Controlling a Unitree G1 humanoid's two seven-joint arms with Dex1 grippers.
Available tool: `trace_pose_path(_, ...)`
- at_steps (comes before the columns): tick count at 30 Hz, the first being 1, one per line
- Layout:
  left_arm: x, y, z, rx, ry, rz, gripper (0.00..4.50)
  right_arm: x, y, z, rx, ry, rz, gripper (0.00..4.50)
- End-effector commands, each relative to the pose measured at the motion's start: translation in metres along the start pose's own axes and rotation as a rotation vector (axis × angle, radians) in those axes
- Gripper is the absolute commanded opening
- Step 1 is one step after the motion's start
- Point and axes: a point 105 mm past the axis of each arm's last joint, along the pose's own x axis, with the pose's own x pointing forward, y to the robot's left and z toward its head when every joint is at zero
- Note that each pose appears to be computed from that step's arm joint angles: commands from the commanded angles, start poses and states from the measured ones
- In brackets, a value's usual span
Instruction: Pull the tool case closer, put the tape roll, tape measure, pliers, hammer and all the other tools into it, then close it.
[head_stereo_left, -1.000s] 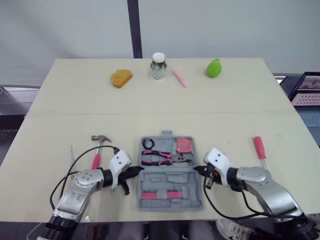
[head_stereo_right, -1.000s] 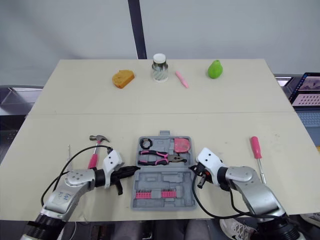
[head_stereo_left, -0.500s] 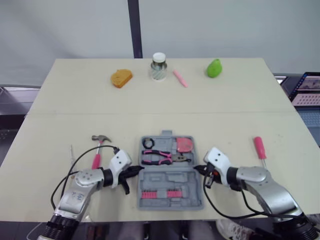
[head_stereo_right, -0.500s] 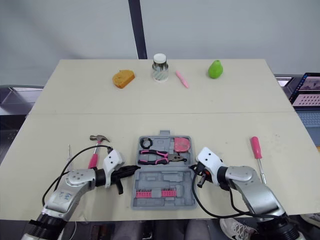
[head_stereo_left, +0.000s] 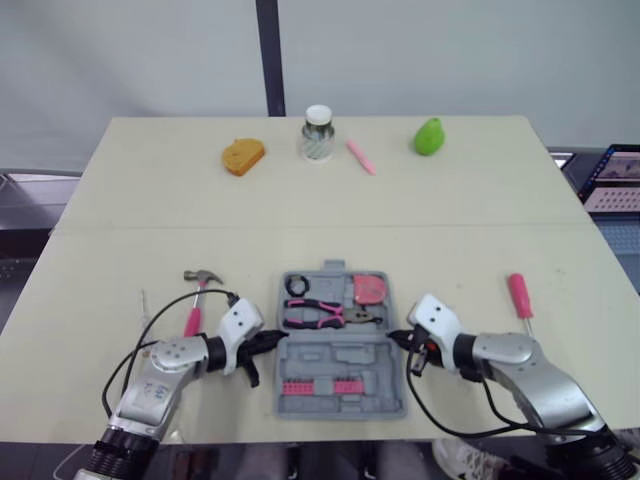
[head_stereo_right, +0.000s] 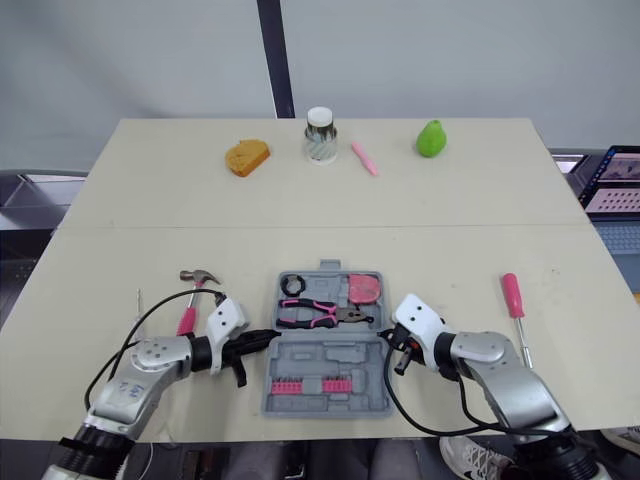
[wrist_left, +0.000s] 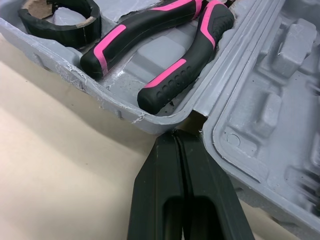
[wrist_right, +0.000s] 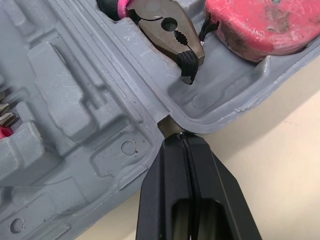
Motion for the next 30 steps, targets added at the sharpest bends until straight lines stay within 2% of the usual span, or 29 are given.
trace_pose_path(1,0.0032,-0.0014,0.0124,0.033,-0.049,-0.009,0.06,0.0001,0.0022,0.0141,-0.021,-0.054,0.008,0.00)
trace_pose_path(30,0.0031,0.0015,0.0140,0.034,-0.051,-0.001,0.06,0.0038,0.0020,0.0170,-0.022,-0.064,0.014,0.00)
